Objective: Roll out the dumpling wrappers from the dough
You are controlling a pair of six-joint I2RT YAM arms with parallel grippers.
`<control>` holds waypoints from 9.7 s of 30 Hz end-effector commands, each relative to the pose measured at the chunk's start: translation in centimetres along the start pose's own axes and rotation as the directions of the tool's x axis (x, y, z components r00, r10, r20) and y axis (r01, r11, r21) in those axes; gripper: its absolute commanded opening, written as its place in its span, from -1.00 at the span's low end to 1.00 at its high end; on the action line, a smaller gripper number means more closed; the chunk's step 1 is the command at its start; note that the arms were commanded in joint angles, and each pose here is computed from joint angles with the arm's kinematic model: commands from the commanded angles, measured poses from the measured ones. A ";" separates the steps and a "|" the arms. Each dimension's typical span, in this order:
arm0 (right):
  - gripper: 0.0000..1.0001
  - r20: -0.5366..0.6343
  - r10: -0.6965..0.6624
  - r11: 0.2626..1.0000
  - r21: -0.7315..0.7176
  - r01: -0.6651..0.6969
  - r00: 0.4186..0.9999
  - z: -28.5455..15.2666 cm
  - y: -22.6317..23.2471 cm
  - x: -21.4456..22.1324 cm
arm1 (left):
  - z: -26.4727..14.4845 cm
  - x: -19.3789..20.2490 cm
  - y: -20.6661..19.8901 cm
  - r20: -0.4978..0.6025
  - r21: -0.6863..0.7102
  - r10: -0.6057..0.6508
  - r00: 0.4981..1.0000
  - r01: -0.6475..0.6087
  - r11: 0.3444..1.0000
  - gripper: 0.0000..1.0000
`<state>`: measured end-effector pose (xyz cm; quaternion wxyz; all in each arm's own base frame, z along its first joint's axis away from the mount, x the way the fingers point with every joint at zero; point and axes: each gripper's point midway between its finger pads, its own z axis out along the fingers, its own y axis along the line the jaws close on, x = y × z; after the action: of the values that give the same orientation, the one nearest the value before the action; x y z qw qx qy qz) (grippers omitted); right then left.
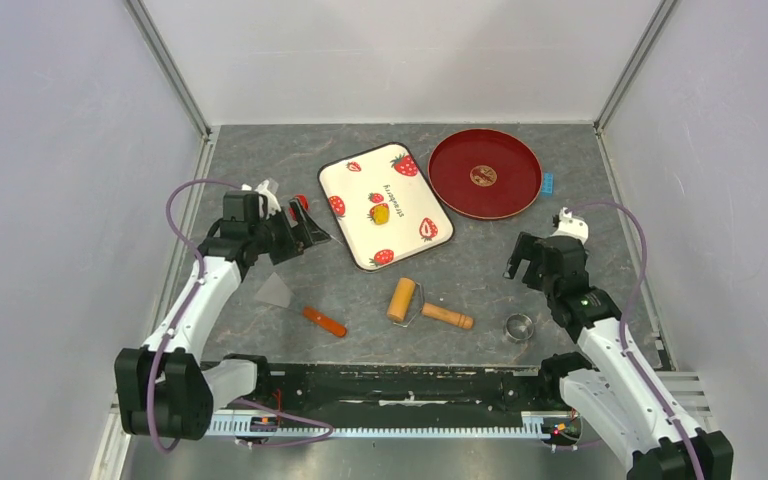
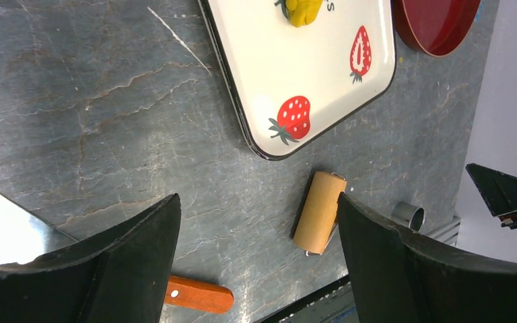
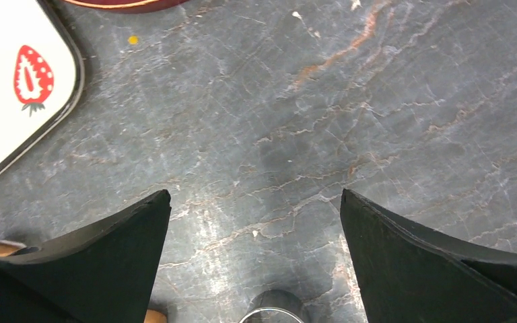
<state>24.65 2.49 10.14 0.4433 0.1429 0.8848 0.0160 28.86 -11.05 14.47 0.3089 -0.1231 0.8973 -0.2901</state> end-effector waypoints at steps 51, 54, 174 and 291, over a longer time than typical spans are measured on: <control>-0.39 -0.431 -0.082 0.983 -0.184 0.001 0.898 14.8 18.2 4.0 | 9.7 0.0 1.4 -0.311 0.017 -0.055 0.949 0.063 0.998 0.51; -0.52 -0.416 -0.137 0.985 -0.157 0.077 0.899 15.5 17.5 3.4 | 9.6 -0.1 1.2 -0.307 0.022 -0.050 0.950 0.060 0.998 0.50; -0.41 -0.462 -0.295 0.915 -0.388 0.108 0.837 11.5 22.7 3.9 | 8.9 -0.9 -1.1 -0.299 0.144 0.009 0.954 0.036 0.989 0.50; 0.04 -0.322 0.036 0.923 -0.352 -0.155 0.946 2.2 7.3 2.0 | 10.3 25.9 -9.7 -0.526 -0.064 0.579 0.623 -0.708 0.703 -0.22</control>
<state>26.31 9.63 7.26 0.2927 0.1078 0.9250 0.2167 15.32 -33.90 1.75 0.1390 0.2316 0.9603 -0.0692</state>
